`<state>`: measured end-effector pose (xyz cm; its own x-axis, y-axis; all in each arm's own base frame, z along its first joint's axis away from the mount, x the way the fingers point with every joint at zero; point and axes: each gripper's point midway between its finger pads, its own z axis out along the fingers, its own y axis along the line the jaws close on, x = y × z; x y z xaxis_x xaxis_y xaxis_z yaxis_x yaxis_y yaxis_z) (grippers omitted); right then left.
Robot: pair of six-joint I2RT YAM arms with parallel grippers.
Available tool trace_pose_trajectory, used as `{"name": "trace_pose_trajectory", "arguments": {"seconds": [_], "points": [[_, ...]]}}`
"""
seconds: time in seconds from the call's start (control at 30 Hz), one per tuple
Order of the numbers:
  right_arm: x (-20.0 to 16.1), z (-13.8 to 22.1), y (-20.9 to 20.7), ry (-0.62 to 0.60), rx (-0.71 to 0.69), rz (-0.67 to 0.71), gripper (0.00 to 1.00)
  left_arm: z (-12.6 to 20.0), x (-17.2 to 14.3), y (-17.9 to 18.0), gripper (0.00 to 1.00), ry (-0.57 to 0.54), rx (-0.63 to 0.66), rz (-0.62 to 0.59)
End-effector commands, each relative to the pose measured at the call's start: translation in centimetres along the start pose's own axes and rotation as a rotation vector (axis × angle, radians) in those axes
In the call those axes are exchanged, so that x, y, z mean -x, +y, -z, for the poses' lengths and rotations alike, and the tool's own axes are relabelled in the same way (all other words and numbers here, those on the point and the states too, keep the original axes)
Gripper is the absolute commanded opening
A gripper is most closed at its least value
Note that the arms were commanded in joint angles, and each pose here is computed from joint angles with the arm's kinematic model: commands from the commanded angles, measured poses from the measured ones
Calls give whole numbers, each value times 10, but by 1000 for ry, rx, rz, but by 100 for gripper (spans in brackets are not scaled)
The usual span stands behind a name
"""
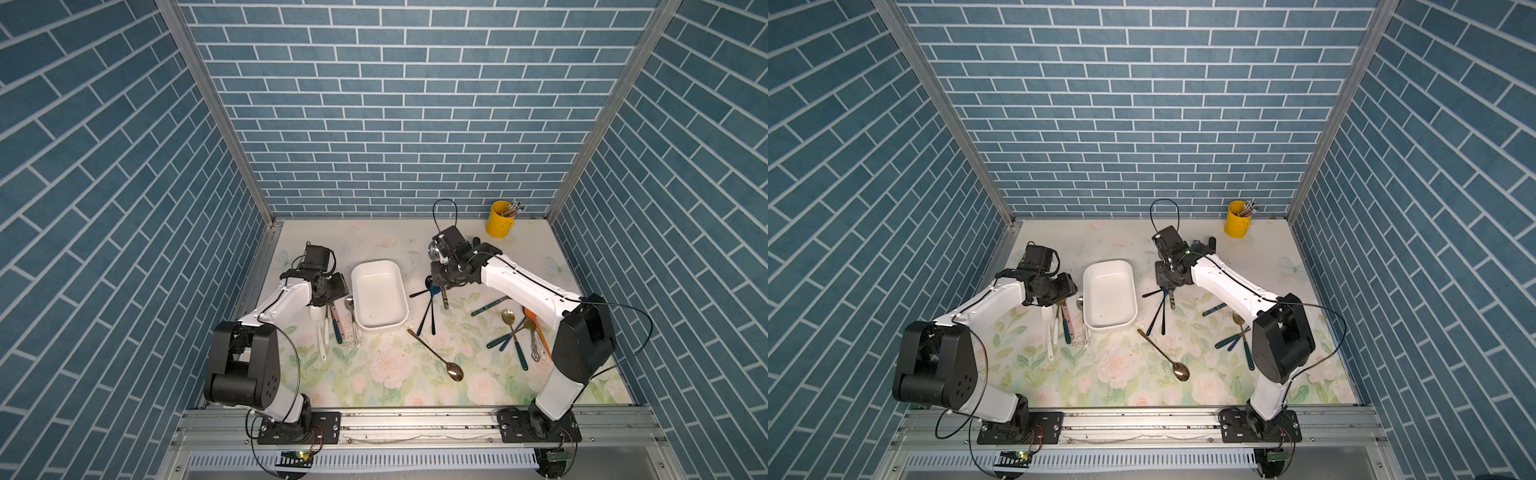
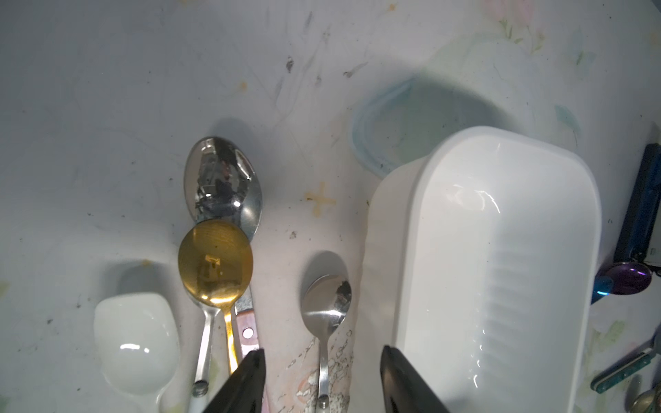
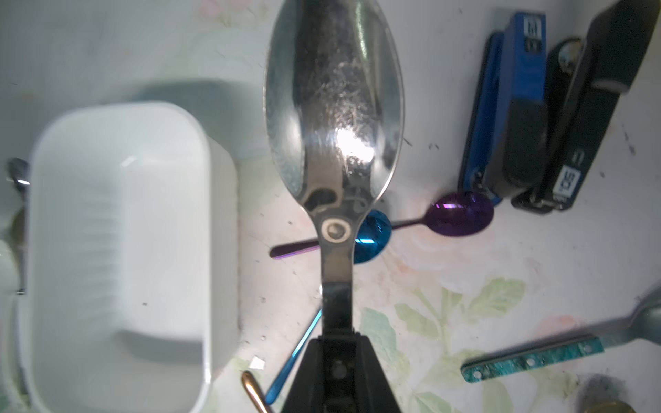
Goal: Put the spoon into the storage box
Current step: Pick up the spoon from the center of the board, then place the spoon in the storage box.
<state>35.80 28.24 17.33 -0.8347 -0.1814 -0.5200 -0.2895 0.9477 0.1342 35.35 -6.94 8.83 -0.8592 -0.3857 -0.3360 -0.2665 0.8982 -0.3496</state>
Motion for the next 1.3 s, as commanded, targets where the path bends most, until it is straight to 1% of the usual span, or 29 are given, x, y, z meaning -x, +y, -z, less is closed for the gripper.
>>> {"name": "trace_pose_trajectory", "arguments": {"seconds": [0.0,0.2,0.27,0.33,0.47,0.5,0.57,0.73,0.93,1.27], "points": [[-6,-10,24,83,41,79,9,9,1,-5,57,-17,-47,15],[7,-30,70,105,115,137,10,16,-3,11,57,-38,-2,15],[9,-38,84,114,145,146,10,18,-5,19,57,-44,38,9],[7,-46,96,129,161,166,10,23,-6,26,57,-59,74,8],[-2,-63,113,164,187,186,10,30,-10,31,58,-88,82,8],[-9,-76,113,186,179,189,10,31,-11,31,57,-87,83,8],[-13,-85,117,197,178,192,10,30,-14,33,58,-82,83,11],[-21,-93,124,227,207,188,10,27,-19,33,58,-68,76,12],[-43,-111,131,290,236,180,10,26,-20,34,58,-65,74,11],[-63,-134,122,369,176,144,11,28,-22,32,58,-70,73,0]]}}
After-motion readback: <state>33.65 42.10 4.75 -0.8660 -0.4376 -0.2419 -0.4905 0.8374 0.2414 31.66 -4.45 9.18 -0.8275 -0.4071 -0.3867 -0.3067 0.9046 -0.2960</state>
